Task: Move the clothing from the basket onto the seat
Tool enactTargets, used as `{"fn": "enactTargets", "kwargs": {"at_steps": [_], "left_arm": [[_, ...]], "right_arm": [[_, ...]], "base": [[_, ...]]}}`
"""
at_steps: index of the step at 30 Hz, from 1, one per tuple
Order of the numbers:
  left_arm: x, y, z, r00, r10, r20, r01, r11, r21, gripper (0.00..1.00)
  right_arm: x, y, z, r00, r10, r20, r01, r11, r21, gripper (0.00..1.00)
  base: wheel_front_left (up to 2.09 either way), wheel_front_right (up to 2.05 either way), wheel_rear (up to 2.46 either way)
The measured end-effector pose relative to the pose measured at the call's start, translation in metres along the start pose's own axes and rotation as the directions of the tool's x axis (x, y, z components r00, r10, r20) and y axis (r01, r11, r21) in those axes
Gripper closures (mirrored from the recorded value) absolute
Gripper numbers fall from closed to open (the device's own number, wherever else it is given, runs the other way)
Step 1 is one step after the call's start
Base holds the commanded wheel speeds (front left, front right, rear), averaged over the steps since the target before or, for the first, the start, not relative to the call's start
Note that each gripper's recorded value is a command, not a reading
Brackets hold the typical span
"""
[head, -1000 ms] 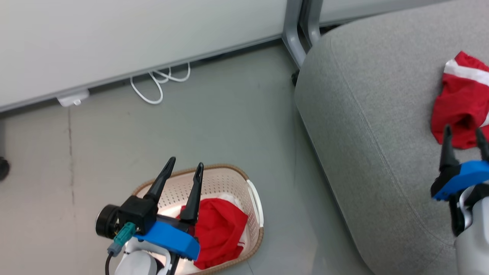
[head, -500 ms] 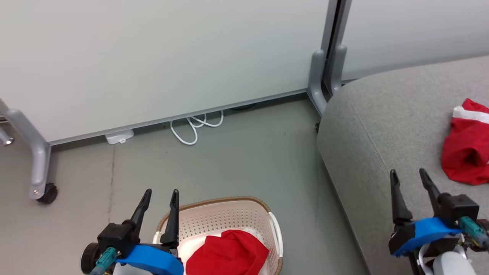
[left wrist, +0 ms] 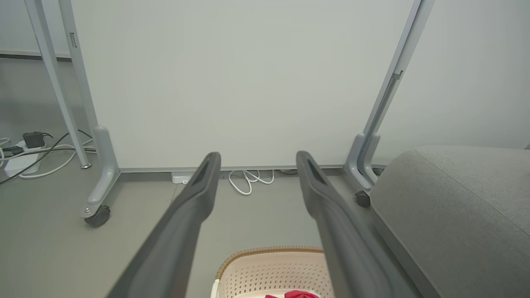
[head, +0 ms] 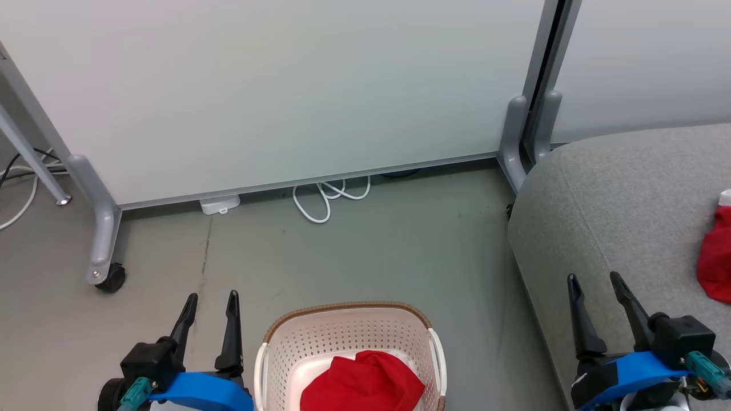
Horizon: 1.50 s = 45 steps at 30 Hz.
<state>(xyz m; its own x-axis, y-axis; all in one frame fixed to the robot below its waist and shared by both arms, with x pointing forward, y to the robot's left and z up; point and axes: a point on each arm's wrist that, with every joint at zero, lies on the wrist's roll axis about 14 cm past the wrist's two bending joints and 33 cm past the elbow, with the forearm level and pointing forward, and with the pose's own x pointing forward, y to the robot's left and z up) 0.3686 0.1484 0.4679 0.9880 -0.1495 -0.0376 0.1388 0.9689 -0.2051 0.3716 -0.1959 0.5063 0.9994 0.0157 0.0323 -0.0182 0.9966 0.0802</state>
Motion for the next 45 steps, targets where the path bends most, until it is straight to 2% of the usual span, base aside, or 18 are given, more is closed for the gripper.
{"fn": "enactTargets", "kwargs": {"at_steps": [28, 37, 45], "left_arm": [[-0.006, 0.009, -0.014, 0.999, 0.037, -0.039, -0.038, 0.999, -0.009, 0.0], [0.023, 0.004, -0.037, 0.993, 0.008, -0.114, -0.01, 1.0, -0.016, 0.0], [0.058, -0.012, -0.087, 0.967, -0.057, -0.249, 0.05, 0.998, -0.036, 0.0]], "right_arm": [[0.004, 0.013, -0.008, 0.999, 0.036, -0.029, -0.035, 0.999, 0.028, 0.0], [0.031, 0.019, -0.012, 0.998, 0.059, -0.039, -0.058, 0.998, 0.013, 0.0], [0.064, 0.025, -0.029, 0.995, 0.082, -0.061, -0.081, 0.997, 0.009, 0.0]], "base": [[0.0, 0.0, 0.0], [0.0, 0.0, 0.0], [0.0, 0.0, 0.0]]}}
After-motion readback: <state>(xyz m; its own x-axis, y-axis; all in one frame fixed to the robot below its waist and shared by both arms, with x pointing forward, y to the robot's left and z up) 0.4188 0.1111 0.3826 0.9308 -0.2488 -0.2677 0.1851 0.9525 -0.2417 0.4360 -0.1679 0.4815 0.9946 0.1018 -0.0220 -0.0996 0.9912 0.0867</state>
